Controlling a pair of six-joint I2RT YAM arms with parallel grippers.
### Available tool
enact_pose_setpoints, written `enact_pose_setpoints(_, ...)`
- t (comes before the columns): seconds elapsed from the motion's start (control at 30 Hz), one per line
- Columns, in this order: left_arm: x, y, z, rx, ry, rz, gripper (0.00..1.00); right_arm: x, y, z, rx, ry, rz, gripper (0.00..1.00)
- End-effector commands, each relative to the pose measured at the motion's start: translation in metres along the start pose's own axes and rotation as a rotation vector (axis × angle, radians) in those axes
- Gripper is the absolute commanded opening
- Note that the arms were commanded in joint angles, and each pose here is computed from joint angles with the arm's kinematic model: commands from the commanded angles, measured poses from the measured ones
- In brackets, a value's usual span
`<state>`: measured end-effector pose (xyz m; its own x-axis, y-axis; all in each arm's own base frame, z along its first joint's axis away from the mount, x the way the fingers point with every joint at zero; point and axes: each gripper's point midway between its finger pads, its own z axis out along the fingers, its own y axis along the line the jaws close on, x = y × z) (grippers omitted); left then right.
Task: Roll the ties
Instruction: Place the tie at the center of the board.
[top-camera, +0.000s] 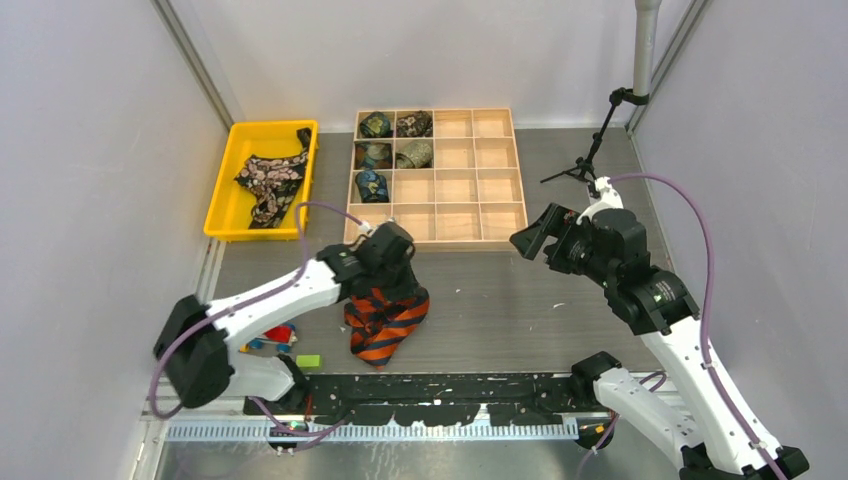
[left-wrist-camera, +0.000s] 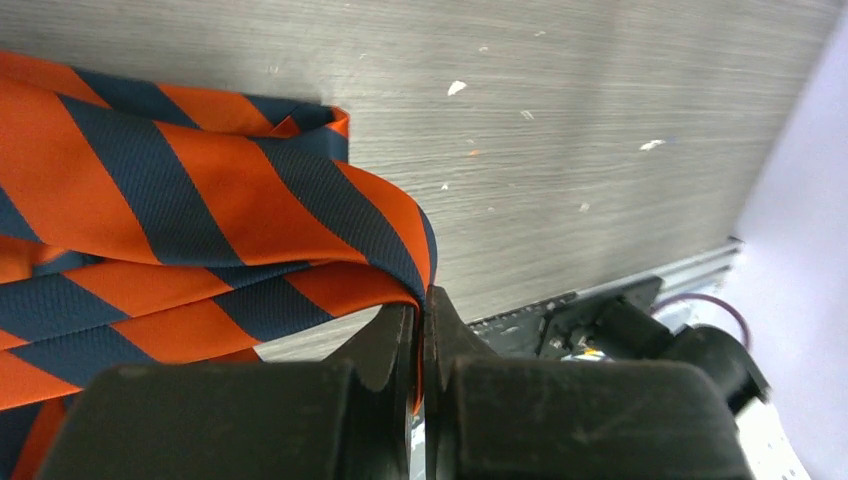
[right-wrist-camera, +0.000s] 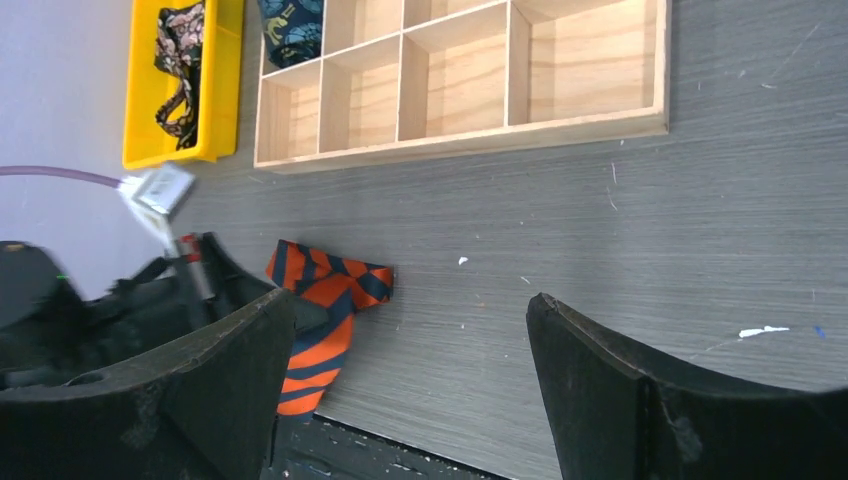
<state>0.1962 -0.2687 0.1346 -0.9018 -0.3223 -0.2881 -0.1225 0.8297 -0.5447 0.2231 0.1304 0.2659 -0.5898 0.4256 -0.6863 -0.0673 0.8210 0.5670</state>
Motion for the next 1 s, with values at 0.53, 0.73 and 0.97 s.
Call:
enact_pose_setpoints(0.53,-0.018,-0.061,0.069,-0.058,-0.013,0.150,0.74,0.043,-0.006,0.018,0.101,0.060,-0.031,0.90)
enact_pose_setpoints(0.73,-0.049,-0.033,0.017,-0.175,-0.122,0.310,0.79,0.065,0.014,0.026,0.126,0.096,-0.074,0.90)
enact_pose_setpoints(0.97,-0.090,0.060,-0.058,-0.403,-0.244,0.440,0.77,0.117,0.054,0.044,0.220,0.089,-0.067,0.90)
